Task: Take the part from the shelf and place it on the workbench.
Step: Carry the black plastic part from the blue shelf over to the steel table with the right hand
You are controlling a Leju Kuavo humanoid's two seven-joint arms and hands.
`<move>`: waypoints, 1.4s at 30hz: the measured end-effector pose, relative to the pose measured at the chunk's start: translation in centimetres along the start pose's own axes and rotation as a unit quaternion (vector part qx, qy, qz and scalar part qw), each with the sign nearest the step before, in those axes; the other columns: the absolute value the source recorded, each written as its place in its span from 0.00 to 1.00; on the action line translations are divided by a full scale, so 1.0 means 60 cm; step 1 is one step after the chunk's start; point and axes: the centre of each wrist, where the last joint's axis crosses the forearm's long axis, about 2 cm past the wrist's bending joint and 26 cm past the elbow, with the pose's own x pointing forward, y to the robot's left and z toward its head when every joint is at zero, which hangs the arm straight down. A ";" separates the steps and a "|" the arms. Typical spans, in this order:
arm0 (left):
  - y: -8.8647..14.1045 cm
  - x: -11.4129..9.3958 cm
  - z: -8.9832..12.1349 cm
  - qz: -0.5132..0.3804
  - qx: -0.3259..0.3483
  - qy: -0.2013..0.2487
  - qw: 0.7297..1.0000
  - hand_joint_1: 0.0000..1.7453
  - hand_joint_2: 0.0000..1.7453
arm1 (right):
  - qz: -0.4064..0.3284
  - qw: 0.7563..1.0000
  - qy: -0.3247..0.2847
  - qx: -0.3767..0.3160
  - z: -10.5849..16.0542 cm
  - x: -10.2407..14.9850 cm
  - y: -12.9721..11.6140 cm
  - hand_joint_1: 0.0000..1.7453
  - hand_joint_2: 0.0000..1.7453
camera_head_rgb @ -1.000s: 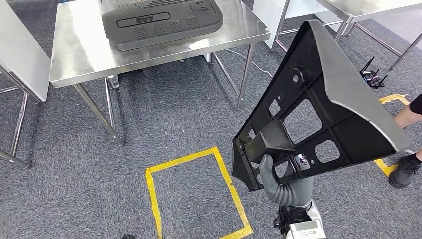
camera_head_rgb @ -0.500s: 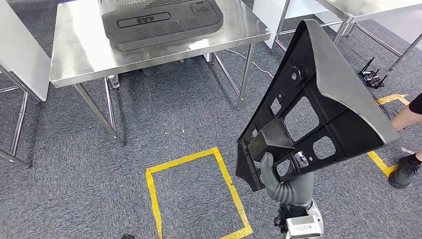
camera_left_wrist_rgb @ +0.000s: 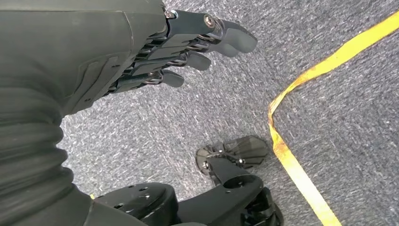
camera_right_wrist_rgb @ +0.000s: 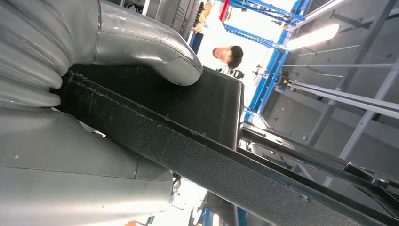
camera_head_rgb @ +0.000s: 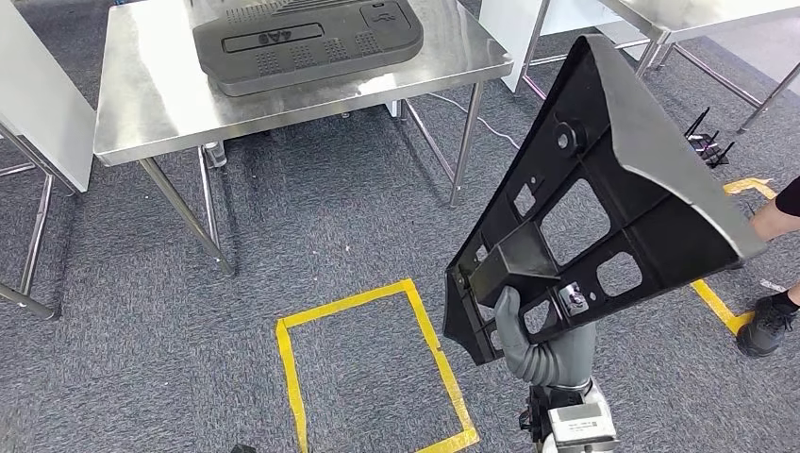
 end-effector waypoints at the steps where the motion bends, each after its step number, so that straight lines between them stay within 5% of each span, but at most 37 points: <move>1: 0.000 0.000 0.000 0.000 0.000 0.001 1.000 0.00 1.00 | -0.002 1.000 0.002 0.000 0.000 0.000 0.000 1.00 1.00; 20: 0.003 -0.004 0.001 0.000 0.001 0.015 1.000 0.00 1.00 | -0.033 0.999 0.030 -0.001 0.000 -0.001 0.001 1.00 1.00; 27: 0.004 -0.010 0.003 0.002 -0.001 0.024 1.000 0.00 1.00 | -0.102 0.992 0.072 0.023 0.002 -0.003 0.000 1.00 1.00; 33: 0.007 -0.019 0.006 0.005 -0.001 0.028 1.000 0.00 1.00 | -0.170 0.978 0.103 0.069 0.013 -0.007 -0.021 1.00 1.00; 42: 0.010 -0.021 0.006 0.005 0.000 0.029 1.000 0.00 1.00 | -0.162 0.978 0.108 0.077 0.019 -0.010 -0.044 1.00 1.00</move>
